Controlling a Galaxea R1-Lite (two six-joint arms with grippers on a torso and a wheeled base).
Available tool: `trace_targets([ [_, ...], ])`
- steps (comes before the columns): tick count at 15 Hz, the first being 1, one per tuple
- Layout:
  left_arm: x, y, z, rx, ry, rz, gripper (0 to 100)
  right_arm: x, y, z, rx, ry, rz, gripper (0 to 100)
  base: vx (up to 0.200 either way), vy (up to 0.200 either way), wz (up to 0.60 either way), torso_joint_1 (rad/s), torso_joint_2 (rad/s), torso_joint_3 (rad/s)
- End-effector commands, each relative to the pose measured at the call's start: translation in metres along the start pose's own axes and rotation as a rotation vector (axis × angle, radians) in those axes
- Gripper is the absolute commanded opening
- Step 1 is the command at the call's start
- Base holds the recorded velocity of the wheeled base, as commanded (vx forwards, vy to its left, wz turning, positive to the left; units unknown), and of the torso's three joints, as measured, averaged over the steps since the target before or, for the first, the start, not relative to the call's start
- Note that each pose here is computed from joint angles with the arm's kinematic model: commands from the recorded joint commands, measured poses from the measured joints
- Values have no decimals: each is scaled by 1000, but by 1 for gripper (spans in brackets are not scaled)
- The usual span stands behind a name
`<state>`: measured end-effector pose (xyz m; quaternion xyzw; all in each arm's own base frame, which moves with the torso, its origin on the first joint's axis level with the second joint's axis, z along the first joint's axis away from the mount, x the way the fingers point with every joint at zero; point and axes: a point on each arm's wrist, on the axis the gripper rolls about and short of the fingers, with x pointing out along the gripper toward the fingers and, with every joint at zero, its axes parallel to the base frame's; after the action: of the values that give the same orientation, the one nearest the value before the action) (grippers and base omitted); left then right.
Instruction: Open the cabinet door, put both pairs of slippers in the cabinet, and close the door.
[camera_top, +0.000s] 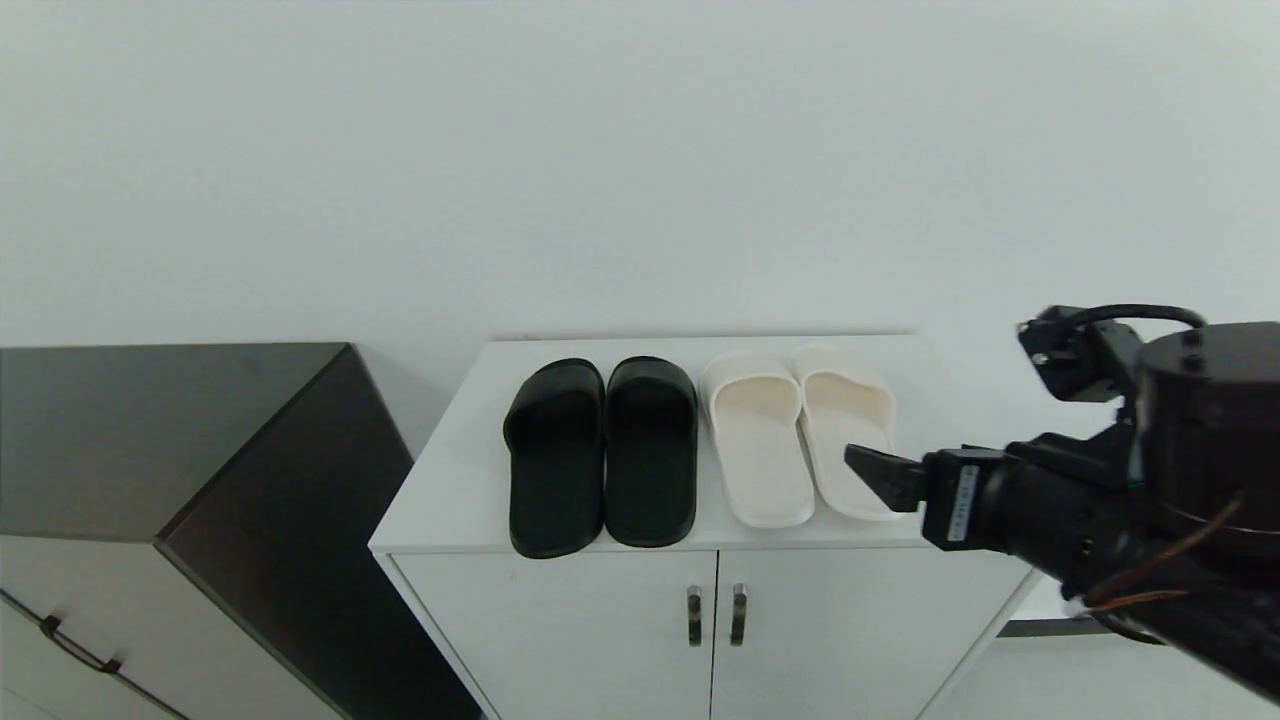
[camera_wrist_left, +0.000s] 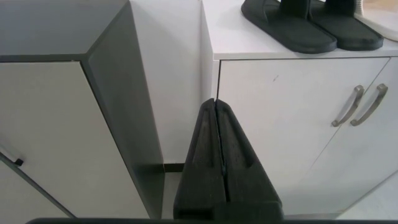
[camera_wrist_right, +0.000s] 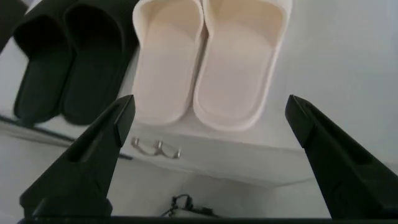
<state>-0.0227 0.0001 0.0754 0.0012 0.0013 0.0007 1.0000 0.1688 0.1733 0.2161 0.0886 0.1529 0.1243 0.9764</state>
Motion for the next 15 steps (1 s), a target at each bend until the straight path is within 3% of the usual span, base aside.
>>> trace_targets([
  [1, 0, 0, 0, -1, 1, 0, 0, 48, 24, -24, -33, 19, -52, 100, 0, 0, 0, 0, 0, 0],
  [8, 0, 0, 0, -1, 1, -1, 0, 119, 38, -31, -83, -45, -119, 100, 0, 0, 0, 0, 0, 0],
  [15, 0, 0, 0, -1, 1, -1, 0, 166, 28, -29, -139, -115, -141, 100, 0, 0, 0, 0, 0, 0],
])
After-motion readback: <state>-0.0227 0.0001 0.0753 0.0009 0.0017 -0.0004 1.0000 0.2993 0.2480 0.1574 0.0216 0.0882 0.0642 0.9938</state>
